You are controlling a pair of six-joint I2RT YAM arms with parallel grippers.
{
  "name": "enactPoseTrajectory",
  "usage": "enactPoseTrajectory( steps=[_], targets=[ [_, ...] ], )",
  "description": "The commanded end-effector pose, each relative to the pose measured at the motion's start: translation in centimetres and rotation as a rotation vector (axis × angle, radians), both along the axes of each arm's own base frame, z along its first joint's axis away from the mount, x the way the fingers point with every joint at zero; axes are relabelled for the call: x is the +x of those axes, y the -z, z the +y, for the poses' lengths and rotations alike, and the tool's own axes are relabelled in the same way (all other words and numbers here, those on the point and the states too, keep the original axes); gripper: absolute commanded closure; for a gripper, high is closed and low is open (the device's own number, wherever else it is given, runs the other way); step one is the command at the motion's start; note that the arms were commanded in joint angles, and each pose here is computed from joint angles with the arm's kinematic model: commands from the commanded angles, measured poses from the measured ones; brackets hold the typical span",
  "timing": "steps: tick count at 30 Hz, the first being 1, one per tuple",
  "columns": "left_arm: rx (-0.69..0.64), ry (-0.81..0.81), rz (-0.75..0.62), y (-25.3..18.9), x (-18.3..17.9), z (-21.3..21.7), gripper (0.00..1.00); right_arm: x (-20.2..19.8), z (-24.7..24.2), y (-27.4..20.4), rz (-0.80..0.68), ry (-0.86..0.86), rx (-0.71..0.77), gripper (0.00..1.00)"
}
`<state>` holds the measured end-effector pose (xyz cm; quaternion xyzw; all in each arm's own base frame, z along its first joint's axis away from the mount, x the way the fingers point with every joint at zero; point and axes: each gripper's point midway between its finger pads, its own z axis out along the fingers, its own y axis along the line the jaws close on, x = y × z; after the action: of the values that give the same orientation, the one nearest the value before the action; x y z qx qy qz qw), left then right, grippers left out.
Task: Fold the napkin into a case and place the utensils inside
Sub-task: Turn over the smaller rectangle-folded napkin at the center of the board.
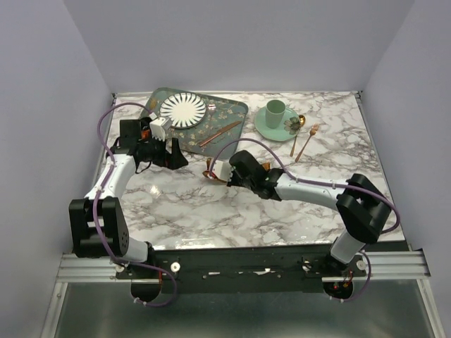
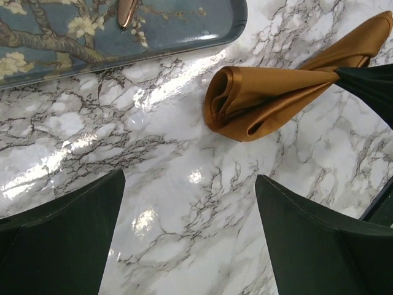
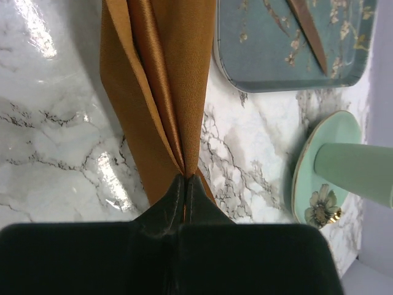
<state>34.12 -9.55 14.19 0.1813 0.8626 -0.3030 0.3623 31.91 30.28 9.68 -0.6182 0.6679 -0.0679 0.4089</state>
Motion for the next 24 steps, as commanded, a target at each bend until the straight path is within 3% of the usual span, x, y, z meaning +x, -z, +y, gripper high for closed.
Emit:
enactPoseTrajectory(
  steps=[1,11,14,16,17,20,22,24],
  targets=[
    [0.026,-0.017,-0.041,0.0,-0.5,0.8,0.01,-0.5,0.4,-1.4,-0.170,0.020,0.017,0.99],
    [0.033,-0.014,-0.048,0.9,-2.4,0.7,0.01,-6.2,1.4,1.9,-0.250,-0.059,-0.019,0.99],
    [0.036,-0.011,-0.054,1.0,-3.0,0.7,0.01,-8.0,2.1,2.5,-0.227,-0.078,-0.022,0.91],
    [0.041,-0.006,-0.063,1.0,-3.4,0.7,0.01,-9.4,2.6,3.2,-0.208,-0.090,-0.027,0.79],
    [0.042,-0.002,-0.064,1.0,-3.5,0.7,0.01,-9.8,2.7,3.4,-0.200,-0.093,-0.029,0.62],
    [0.055,0.036,-0.074,0.8,-4.1,0.6,0.01,-11.6,2.5,4.1,-0.148,-0.094,-0.032,0.36],
    [0.065,0.068,-0.071,0.6,-4.5,0.5,0.01,-12.5,2.0,4.4,-0.080,-0.090,-0.036,0.33],
    [0.075,0.088,-0.056,0.5,-4.9,0.5,0.01,-13.2,1.3,3.4,-0.043,-0.085,-0.023,0.24]
  ],
)
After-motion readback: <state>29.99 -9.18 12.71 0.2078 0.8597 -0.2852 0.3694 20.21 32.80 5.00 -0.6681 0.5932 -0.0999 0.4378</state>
